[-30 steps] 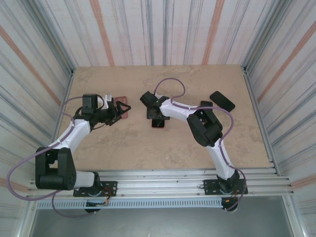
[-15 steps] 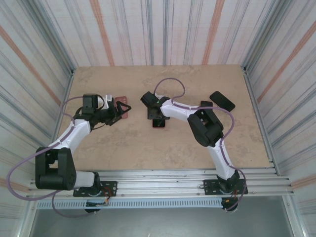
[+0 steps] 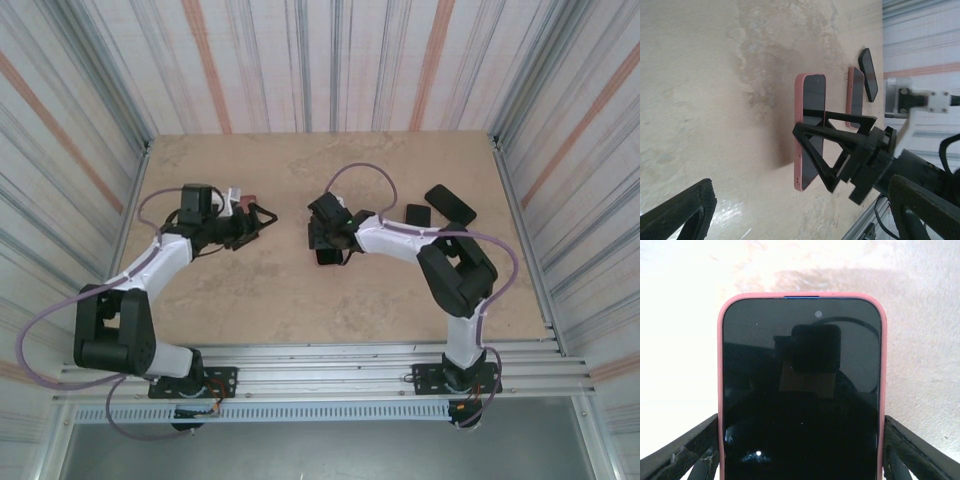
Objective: Take the phone out of the phone case
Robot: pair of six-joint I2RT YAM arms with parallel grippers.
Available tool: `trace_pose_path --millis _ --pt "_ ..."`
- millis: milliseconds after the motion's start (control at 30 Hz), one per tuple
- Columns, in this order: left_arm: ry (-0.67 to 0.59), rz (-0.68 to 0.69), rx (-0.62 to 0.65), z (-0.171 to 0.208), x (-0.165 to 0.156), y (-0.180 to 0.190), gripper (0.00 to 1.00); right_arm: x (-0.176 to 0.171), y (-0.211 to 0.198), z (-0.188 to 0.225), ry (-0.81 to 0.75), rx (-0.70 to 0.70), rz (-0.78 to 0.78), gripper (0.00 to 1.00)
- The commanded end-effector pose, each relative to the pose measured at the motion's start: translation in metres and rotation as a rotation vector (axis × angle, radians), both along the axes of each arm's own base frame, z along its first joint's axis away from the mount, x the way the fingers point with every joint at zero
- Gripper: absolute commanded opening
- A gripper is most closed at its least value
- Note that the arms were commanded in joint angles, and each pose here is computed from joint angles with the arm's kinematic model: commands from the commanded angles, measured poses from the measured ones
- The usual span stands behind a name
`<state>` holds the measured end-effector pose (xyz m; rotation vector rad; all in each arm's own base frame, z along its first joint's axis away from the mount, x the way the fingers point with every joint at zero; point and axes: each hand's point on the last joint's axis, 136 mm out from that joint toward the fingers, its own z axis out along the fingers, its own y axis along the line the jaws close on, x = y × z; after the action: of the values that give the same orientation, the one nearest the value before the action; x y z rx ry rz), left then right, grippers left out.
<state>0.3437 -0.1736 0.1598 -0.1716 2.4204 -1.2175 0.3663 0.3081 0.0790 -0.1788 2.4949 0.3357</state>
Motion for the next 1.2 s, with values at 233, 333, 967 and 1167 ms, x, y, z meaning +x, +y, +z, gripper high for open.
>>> trace_pose_path --millis 233,333,967,1167 --pt "-0.076 -0.071 -0.003 0.020 0.024 -0.034 0.77 -0.003 0.038 0.085 -0.184 0.269 0.145 0.52" --pt "-0.083 -0.083 0.003 0.021 0.031 -0.037 0.74 -0.008 0.046 0.095 -0.190 0.310 0.175 0.52" --pt "-0.098 -0.130 -0.046 0.027 0.040 -0.050 0.30 -0.023 0.078 0.121 -0.168 0.447 0.285 0.53" --pt "-0.102 -0.127 -0.079 0.035 0.040 -0.052 0.15 -0.025 0.077 0.121 -0.162 0.453 0.285 0.55"
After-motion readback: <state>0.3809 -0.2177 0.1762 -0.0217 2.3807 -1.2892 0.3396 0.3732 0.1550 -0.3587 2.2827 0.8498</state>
